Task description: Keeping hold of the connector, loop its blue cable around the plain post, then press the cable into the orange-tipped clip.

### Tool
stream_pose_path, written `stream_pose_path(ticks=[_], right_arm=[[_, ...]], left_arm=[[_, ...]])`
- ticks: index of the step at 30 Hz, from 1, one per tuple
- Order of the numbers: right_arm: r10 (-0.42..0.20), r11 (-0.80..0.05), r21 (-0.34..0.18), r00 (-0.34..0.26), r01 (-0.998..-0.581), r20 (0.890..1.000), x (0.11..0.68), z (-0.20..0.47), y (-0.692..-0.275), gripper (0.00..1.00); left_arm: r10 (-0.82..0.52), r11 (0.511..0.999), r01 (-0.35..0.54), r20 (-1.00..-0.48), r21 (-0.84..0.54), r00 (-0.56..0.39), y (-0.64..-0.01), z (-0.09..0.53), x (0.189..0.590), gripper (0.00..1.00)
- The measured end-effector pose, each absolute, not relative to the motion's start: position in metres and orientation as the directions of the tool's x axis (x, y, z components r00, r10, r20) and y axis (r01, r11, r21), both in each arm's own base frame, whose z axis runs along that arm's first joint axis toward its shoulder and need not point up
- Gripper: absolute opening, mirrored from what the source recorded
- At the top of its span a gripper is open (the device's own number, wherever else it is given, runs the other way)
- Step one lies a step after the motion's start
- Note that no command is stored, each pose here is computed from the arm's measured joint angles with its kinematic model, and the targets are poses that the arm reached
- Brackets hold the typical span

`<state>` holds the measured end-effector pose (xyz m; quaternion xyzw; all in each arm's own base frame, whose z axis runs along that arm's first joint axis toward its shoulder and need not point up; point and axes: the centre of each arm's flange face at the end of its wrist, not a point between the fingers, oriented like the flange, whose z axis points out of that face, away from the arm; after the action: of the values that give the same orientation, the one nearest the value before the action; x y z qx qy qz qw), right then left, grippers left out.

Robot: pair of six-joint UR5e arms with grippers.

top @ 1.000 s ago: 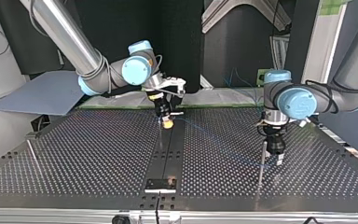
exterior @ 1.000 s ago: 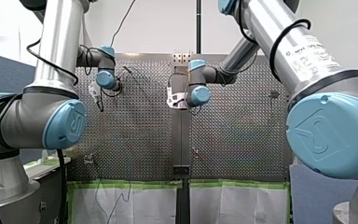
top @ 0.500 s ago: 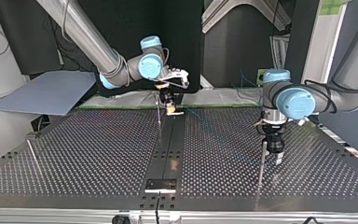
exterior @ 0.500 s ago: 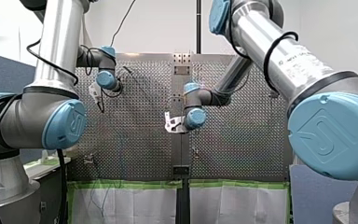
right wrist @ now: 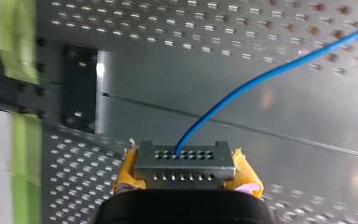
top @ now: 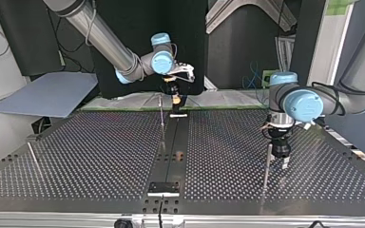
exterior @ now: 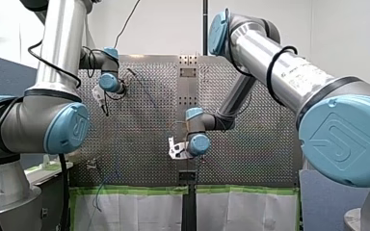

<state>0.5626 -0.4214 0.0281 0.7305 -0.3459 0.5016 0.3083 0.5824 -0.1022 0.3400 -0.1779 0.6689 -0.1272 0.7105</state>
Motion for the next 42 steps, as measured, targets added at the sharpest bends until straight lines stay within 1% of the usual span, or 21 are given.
stream_pose_path(ticks=[3,9,16,19,29,33,35,39,42], right_arm=[[-0.206,-0.566,0.101,0.259,-0.818,0.943,0.561,0.008,-0.42,0.0],[-0.229,-0.548,0.092,0.255,-0.831,0.939,0.555,-0.029,-0.42,0.0],[-0.276,-0.494,0.049,0.211,-0.868,0.938,0.538,-0.073,-0.426,0.0],[-0.296,-0.464,0.04,0.197,-0.885,0.935,0.529,-0.092,-0.429,0.0],[-0.347,-0.391,0.008,0.156,-0.92,0.925,0.496,-0.148,-0.44,0.0],[-0.369,-0.368,-0.004,0.142,-0.93,0.919,0.482,-0.171,-0.441,0.0],[-0.381,-0.357,-0.005,0.141,-0.934,0.914,0.475,-0.183,-0.441,0.0],[-0.41,-0.338,-0.001,0.146,-0.941,0.9,0.46,-0.209,-0.436,0.0],[-0.426,-0.32,0.004,0.148,-0.947,0.892,0.45,-0.226,-0.432,0.0]], left_arm=[[-0.421,0.904,-0.054,-0.905,-0.424,0.06,-0.103,0.336,0.587,1.0],[-0.398,0.914,-0.084,-0.917,-0.398,0.013,-0.101,0.323,0.592,1.0],[-0.398,0.913,-0.096,-0.917,-0.397,0.013,-0.098,0.322,0.593,1.0],[-0.4,0.911,-0.1,-0.916,-0.4,0.015,-0.096,0.322,0.593,1.0],[-0.402,0.909,-0.11,-0.915,-0.402,0.017,-0.091,0.321,0.594,1.0],[-0.402,0.908,-0.121,-0.915,-0.402,0.021,-0.089,0.321,0.594,1.0],[-0.402,0.907,-0.124,-0.915,-0.402,0.023,-0.089,0.321,0.594,1.0],[-0.402,0.907,-0.128,-0.915,-0.402,0.024,-0.088,0.321,0.594,1.0],[-0.402,0.907,-0.129,-0.915,-0.402,0.024,-0.087,0.321,0.593,1.0]])
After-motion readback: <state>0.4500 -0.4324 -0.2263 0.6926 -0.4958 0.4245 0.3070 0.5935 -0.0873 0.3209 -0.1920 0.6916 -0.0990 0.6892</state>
